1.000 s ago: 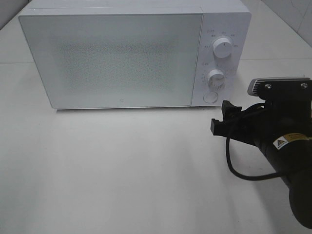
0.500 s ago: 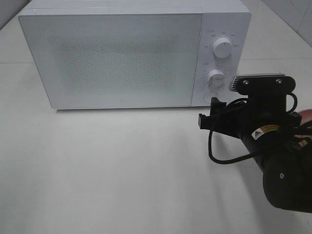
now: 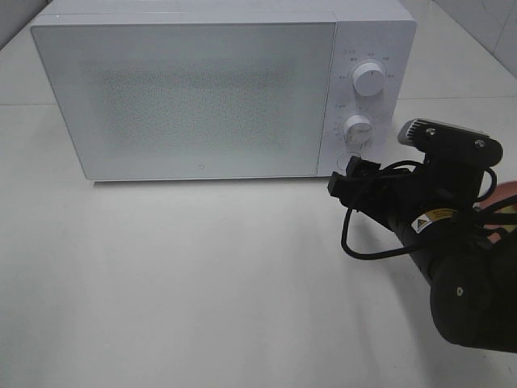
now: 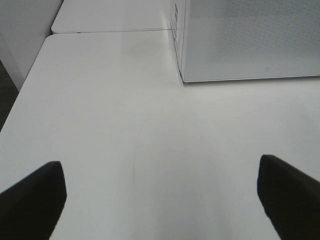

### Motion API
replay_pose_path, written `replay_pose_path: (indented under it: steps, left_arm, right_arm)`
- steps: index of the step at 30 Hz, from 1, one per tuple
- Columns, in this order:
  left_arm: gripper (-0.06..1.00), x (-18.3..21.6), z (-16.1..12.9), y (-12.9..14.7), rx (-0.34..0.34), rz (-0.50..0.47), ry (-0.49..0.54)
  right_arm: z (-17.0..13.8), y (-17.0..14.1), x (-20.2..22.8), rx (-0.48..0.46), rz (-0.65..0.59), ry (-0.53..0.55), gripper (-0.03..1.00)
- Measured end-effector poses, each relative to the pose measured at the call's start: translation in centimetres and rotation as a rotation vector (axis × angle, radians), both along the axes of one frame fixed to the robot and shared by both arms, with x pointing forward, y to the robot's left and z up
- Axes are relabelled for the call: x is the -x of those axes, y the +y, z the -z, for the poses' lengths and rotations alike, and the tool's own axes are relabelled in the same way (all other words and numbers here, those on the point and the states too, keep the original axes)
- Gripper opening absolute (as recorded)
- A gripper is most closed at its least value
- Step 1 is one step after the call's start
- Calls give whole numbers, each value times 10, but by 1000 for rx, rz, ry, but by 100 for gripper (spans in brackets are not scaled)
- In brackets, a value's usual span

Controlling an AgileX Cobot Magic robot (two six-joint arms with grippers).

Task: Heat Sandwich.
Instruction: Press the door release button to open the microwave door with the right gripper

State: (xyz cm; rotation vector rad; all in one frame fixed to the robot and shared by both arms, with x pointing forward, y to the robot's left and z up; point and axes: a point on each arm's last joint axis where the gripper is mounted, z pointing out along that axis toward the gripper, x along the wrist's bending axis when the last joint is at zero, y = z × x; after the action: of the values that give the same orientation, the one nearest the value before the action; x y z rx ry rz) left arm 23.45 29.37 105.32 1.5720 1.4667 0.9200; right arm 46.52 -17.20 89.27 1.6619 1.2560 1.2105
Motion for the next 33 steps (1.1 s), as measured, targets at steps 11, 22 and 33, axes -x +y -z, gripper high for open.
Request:
replay_pose_path:
  steps: [11,22,33]
  left_arm:
    - [97,0,0,0,0,0,0]
    - [97,0,0,0,0,0,0]
    - [97,0,0,0,0,0,0]
  right_arm:
    - [8,1,3,-748,261,86,56]
    - [8,1,3,-1077,386,88,4]
    - [11,2,-19,-1124,366,118,2]
